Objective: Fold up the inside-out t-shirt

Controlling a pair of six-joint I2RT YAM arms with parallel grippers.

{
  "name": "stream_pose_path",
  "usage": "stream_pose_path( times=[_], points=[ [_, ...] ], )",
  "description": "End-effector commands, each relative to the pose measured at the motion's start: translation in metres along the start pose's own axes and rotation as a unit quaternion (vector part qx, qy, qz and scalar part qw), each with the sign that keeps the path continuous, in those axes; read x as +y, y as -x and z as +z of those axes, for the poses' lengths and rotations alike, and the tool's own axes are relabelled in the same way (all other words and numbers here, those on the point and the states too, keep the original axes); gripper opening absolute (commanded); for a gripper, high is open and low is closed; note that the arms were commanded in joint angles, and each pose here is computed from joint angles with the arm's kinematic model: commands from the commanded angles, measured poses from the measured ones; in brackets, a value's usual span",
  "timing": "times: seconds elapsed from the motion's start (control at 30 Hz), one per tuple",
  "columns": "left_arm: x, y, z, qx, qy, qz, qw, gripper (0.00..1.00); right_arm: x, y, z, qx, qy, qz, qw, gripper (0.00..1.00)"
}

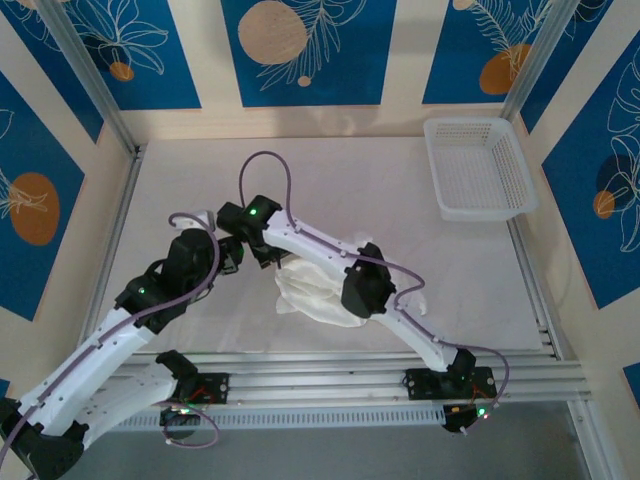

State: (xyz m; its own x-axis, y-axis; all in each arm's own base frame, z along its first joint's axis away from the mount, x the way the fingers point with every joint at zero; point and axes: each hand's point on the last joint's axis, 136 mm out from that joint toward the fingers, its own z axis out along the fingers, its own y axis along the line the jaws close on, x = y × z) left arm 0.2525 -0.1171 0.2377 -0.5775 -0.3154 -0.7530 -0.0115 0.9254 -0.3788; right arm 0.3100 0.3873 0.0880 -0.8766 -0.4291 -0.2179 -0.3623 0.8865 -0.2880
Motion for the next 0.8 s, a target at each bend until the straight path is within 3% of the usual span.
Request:
stream_pose_path(
  times=[0.0,0.3,0.37,0.43,0.5,0.57,0.7,0.77],
  points=[
    [0.007,0.002,-0.003,-0.008,0.011,0.013,1.000,0.40,-0.012,-0.028,-0.005,0.054,-0.037,-0.022,0.998,0.60],
    [0.009,0.001,-0.006,-0.012,0.006,0.009,1.000,0.40,-0.008,-0.038,-0.003,0.077,-0.033,-0.021,0.996,0.37],
    [0.010,0.000,-0.006,-0.011,0.007,0.009,1.000,0.40,-0.008,-0.043,-0.004,0.086,-0.032,-0.030,0.995,0.40],
    [0.010,-0.001,-0.006,-0.010,0.005,0.008,1.000,0.40,-0.009,-0.049,-0.006,0.099,-0.029,-0.037,0.994,0.56],
    [0.010,-0.002,-0.006,-0.010,0.004,0.005,1.000,0.40,-0.011,-0.055,-0.007,0.110,-0.030,-0.042,0.993,0.65],
    [0.010,-0.003,-0.006,-0.008,0.004,0.003,1.000,0.40,-0.014,-0.060,-0.006,0.119,-0.036,-0.048,0.991,0.64],
    [0.010,-0.004,-0.006,-0.007,0.001,-0.002,1.000,0.40,-0.017,-0.065,-0.007,0.123,-0.048,-0.048,0.990,0.49],
    [0.009,-0.004,-0.006,-0.007,0.000,-0.003,1.000,0.40,-0.016,-0.062,-0.010,0.115,-0.046,-0.048,0.991,0.47]
  ],
)
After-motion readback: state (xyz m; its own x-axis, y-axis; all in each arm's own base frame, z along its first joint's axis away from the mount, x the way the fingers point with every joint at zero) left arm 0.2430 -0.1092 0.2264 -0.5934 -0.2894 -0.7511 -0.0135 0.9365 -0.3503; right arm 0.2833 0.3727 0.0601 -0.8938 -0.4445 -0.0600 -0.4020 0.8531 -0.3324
